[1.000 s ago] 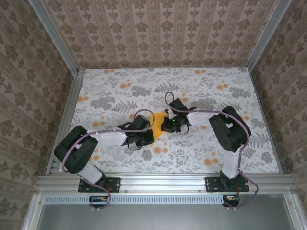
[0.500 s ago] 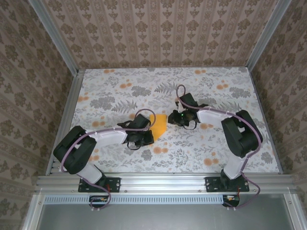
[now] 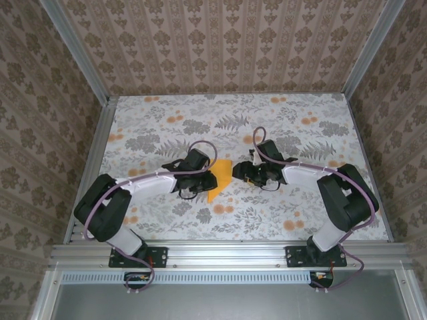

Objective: Fold a paper plane with a square sheet of paper (pick it up from the middle)
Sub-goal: Fold the triangle third at the center of the table, then fourth fold the wing at the center of the table.

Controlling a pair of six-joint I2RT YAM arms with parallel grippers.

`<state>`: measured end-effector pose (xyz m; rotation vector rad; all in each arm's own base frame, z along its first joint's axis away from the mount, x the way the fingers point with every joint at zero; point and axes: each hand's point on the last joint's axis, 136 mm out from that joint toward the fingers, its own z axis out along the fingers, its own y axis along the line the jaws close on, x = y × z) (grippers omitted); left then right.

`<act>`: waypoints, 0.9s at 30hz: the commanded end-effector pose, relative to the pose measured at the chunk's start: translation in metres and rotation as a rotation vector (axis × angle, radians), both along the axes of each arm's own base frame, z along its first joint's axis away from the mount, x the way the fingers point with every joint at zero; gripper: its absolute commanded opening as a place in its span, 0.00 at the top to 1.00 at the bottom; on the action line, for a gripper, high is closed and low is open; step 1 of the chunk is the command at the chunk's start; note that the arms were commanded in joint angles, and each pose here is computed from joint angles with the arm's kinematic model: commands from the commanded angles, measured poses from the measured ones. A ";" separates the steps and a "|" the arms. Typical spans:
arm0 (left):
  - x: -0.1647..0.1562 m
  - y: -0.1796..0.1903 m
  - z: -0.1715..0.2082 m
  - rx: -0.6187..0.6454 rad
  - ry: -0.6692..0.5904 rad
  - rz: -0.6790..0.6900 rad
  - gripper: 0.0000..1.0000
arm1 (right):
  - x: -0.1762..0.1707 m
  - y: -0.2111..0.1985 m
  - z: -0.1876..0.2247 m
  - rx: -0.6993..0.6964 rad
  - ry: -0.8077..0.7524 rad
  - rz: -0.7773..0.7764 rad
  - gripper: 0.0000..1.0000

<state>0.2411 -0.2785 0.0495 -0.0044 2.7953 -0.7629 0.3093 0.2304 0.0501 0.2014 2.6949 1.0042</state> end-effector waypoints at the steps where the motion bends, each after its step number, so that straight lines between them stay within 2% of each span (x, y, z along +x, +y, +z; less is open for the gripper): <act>1: 0.009 0.000 -0.006 0.021 -0.005 0.016 0.79 | 0.004 0.011 0.012 0.070 -0.035 0.002 0.31; 6: 0.010 0.011 -0.023 0.055 0.034 0.059 0.83 | 0.003 0.014 0.009 0.071 -0.028 -0.010 0.26; 14: -0.001 0.026 -0.048 0.112 0.119 0.076 0.88 | -0.001 0.029 0.001 0.136 0.049 -0.032 0.26; 27: -0.006 0.036 -0.059 0.128 0.158 0.119 0.89 | -0.006 0.045 -0.015 0.146 0.143 -0.040 0.41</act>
